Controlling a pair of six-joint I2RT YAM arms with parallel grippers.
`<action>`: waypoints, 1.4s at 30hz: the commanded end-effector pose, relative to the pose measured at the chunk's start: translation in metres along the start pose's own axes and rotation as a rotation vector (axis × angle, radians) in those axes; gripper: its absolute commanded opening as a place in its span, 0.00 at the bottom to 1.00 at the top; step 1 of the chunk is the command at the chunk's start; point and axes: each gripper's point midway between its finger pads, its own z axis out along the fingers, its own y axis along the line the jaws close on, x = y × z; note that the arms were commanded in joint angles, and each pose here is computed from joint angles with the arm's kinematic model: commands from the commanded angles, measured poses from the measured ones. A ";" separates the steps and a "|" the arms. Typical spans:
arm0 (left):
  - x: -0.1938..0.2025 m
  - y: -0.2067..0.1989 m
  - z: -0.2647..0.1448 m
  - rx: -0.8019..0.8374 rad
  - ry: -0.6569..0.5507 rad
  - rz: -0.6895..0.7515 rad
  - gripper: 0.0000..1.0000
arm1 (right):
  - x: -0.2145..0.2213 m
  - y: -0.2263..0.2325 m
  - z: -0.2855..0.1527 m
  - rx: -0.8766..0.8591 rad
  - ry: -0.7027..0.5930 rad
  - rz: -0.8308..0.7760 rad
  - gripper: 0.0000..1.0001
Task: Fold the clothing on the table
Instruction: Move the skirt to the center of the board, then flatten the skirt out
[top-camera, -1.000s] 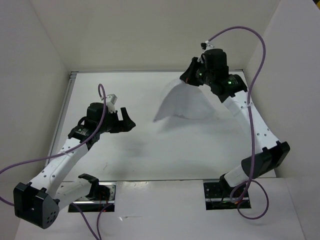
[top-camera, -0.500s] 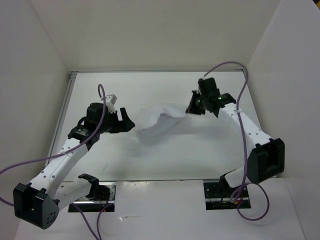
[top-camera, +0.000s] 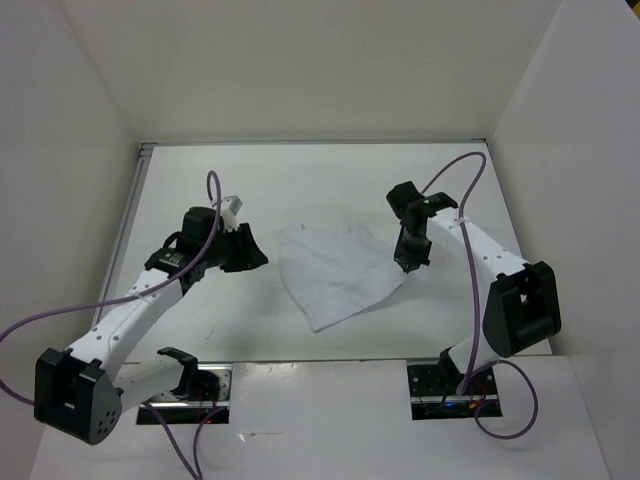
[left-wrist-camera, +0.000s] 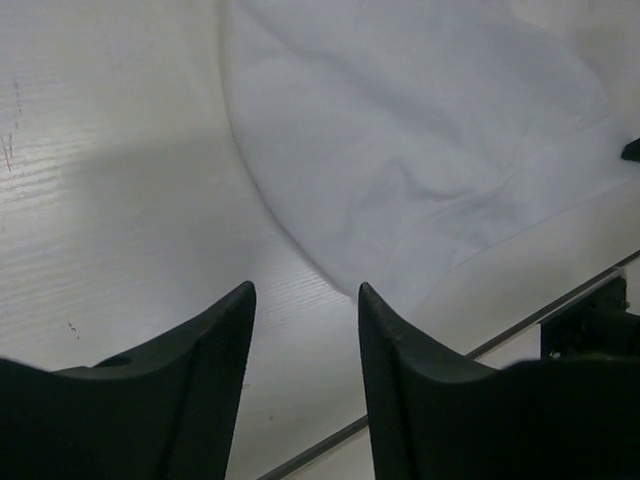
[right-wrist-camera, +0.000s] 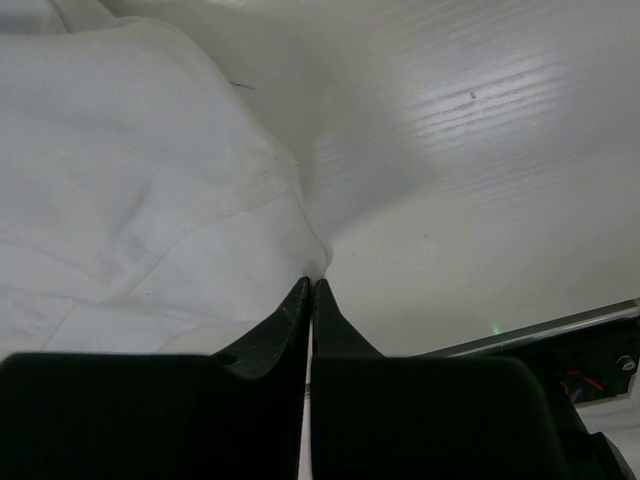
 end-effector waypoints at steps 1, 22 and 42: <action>0.024 0.005 0.014 -0.011 0.147 0.006 0.38 | -0.010 0.001 0.002 0.053 -0.041 0.010 0.00; 0.103 -0.009 0.096 -0.033 0.390 -0.155 0.52 | 0.023 0.056 0.002 -0.093 0.039 -0.135 0.00; 0.035 0.006 0.160 -0.159 0.299 -0.019 0.46 | 0.039 0.073 0.002 -0.173 0.054 -0.139 0.00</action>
